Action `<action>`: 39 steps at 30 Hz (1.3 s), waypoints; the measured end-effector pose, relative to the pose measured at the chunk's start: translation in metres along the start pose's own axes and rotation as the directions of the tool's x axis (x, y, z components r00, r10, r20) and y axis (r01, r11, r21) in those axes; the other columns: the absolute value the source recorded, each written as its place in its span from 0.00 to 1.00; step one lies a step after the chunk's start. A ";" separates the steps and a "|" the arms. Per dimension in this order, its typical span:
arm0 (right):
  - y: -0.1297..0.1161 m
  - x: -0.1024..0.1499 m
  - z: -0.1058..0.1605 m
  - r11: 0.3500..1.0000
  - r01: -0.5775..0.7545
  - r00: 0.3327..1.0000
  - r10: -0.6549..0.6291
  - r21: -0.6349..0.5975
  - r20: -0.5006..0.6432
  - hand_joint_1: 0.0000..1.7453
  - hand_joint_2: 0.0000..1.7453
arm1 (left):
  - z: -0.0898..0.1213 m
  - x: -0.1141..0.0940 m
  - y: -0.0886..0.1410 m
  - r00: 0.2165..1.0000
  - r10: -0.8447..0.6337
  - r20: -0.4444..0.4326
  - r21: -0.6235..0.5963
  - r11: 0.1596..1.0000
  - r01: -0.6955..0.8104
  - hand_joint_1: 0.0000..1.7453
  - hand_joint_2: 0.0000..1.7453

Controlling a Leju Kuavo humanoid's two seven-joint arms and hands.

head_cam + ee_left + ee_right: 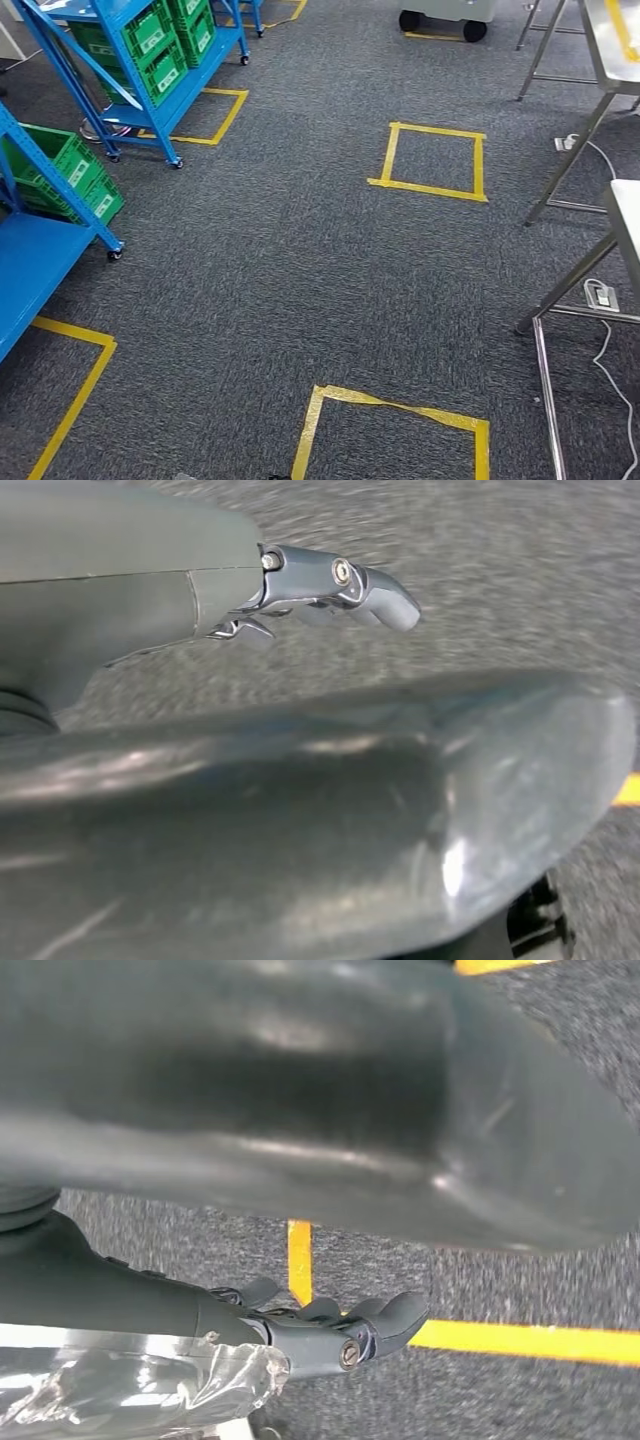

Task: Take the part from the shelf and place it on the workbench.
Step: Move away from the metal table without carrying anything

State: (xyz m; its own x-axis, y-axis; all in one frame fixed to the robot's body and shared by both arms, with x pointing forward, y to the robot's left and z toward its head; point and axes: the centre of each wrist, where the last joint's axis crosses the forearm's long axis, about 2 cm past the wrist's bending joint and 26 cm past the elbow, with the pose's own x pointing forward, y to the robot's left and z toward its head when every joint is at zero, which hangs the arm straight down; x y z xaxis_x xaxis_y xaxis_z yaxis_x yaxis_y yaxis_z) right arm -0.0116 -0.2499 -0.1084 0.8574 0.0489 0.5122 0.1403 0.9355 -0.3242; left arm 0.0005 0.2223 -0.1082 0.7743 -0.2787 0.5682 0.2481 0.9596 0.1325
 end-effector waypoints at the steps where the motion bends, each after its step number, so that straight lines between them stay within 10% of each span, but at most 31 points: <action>1: 0.000 0.000 0.000 1.000 -0.016 1.000 0.016 0.006 -0.004 0.00 0.00 | 0.001 -0.001 0.000 1.000 0.013 -0.005 0.006 1.000 -0.013 0.00 0.00; 6: 0.000 -0.001 0.002 0.992 -0.126 0.991 0.127 0.015 -0.040 0.00 0.00 | 0.000 0.004 -0.001 0.989 0.149 -0.021 0.131 0.981 -0.145 0.00 0.00; 12: -0.002 -0.005 0.002 0.969 -0.241 0.970 0.243 0.056 -0.026 0.00 0.00 | -0.009 0.021 -0.001 0.847 0.531 -0.016 0.490 0.743 -0.456 0.00 0.00; 39: -0.009 0.007 -0.011 0.982 -0.190 0.981 0.190 0.015 0.032 0.00 0.00 | -0.018 0.032 0.003 0.813 0.582 0.028 0.482 0.704 -0.521 0.00 0.00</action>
State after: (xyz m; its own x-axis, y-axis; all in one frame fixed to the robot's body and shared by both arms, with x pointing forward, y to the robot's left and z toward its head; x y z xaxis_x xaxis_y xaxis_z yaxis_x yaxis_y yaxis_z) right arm -0.0010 -0.2622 -0.1107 0.8521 0.2367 0.4668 -0.0330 0.9144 -0.4035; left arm 0.0365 0.2157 -0.1044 0.7575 0.3334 0.5614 -0.5095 0.8395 0.1889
